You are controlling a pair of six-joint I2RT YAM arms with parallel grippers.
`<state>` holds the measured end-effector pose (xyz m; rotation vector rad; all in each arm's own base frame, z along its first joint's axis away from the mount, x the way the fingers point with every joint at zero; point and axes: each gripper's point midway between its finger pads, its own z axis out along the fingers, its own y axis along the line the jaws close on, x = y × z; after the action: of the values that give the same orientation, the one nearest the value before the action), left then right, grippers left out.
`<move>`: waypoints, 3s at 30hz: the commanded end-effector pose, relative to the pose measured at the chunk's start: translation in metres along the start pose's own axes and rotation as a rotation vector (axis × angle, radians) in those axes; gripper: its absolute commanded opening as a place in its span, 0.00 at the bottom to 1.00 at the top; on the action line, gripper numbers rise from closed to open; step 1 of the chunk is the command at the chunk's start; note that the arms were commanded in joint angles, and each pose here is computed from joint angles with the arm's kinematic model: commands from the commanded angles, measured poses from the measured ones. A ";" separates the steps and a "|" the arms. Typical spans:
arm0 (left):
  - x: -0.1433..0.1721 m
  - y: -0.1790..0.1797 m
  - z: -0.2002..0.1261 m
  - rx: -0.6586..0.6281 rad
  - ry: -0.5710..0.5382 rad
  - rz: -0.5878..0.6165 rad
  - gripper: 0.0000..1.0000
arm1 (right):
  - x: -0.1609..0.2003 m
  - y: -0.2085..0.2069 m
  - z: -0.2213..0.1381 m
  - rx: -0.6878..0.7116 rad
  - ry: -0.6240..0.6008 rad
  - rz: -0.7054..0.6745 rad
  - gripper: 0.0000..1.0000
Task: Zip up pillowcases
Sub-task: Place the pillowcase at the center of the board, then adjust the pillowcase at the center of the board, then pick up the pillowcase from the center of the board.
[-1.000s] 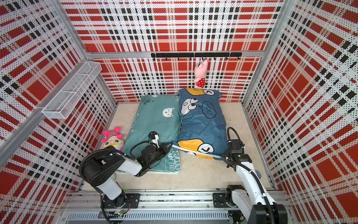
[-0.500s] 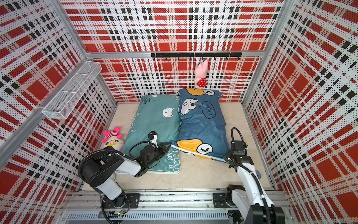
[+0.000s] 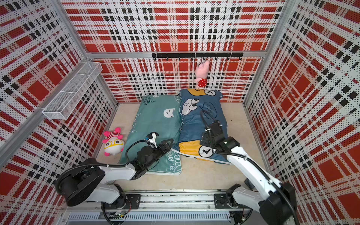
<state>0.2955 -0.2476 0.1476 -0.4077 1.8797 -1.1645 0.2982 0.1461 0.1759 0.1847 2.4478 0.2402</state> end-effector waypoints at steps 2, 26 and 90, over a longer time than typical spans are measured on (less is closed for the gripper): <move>-0.012 0.025 -0.022 -0.198 -0.021 0.152 0.80 | -0.007 0.092 0.018 -0.169 -0.031 -0.083 0.79; 0.055 0.015 -0.066 -0.207 0.235 0.159 0.63 | 0.072 0.092 0.107 -0.296 0.212 -0.102 0.38; 0.039 0.059 -0.031 -0.100 0.106 -0.116 0.45 | 0.231 0.130 0.024 -0.810 0.533 0.007 0.62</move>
<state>0.2541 -0.2161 0.0724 -0.5437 2.0673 -1.1456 0.1463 0.3159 0.0416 -0.2921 2.6299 1.3821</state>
